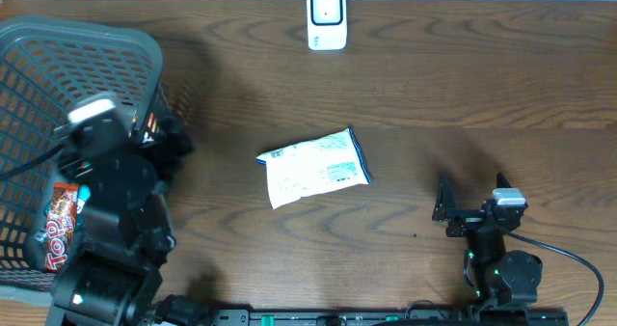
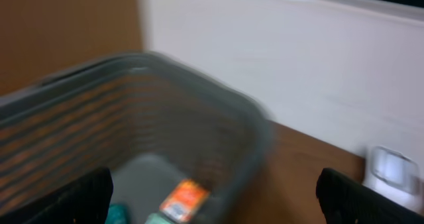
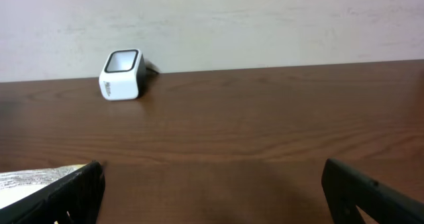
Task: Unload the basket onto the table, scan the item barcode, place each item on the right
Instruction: 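Release the bag and reach the left gripper back into the basket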
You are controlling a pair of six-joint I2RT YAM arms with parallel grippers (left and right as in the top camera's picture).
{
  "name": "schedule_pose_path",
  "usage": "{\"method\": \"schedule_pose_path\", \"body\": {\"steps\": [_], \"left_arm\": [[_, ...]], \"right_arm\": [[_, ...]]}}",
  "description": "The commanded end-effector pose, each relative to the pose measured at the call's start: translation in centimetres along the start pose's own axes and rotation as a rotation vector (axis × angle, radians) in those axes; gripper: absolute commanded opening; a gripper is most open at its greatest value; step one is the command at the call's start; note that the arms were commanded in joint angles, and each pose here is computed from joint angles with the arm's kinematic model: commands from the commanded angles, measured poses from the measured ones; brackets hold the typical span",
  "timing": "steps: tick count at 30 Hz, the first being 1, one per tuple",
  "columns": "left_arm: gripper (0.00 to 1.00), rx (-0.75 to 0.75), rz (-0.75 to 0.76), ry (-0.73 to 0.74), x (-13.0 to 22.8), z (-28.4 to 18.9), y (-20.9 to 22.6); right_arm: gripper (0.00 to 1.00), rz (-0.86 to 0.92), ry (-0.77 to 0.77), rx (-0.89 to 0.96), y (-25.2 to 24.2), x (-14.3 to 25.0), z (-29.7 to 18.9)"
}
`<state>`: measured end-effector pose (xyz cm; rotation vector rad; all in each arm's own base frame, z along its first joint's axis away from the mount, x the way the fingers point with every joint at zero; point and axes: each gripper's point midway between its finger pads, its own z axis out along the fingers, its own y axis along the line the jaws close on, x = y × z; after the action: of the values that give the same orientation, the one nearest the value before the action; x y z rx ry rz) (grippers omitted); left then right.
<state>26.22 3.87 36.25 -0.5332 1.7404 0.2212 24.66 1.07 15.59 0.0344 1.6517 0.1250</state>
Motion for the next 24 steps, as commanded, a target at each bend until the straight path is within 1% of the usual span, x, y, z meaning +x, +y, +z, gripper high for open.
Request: {"method": "schedule_pose_path", "body": {"steps": [1, 3, 7, 9, 14, 17, 20, 24], "left_arm": [[0.98, -0.212, -0.208, -0.042, -0.5, 0.5, 4.5], [0.98, -0.239, -0.253, 0.0, 0.4, 1.3, 5.7], [0.98, -0.258, -0.296, 0.093, 1.9, 3.3, 7.5], [0.98, -0.286, -0.352, 0.155, 3.0, 4.6, 9.1], [0.98, -0.342, -0.566, 0.286, 5.9, 6.9, 12.7], [0.98, -0.381, -0.706, 0.334, 7.3, 8.1, 14.8], [0.98, -0.471, -0.86, 0.373, 9.2, 8.8, 17.1], [0.98, -0.639, -1.062, 0.436, 12.7, 9.2, 19.5]], "right_arm": [[0.99, 0.001, 0.006, -0.003, 0.1, 0.2, 0.0], [0.99, 0.001, 0.007, -0.003, 0.1, 0.2, 0.0], [0.99, 0.001, 0.006, -0.003, 0.1, 0.2, 0.0], [0.99, 0.001, 0.006, -0.003, 0.1, 0.2, 0.0], [0.99, 0.001, 0.006, -0.003, 0.1, 0.2, 0.0], [0.99, 0.001, 0.007, -0.003, 0.1, 0.2, 0.0], [0.99, 0.001, 0.007, -0.003, 0.1, 0.2, 0.0], [0.99, 0.001, 0.006, -0.003, 0.1, 0.2, 0.0]]}}
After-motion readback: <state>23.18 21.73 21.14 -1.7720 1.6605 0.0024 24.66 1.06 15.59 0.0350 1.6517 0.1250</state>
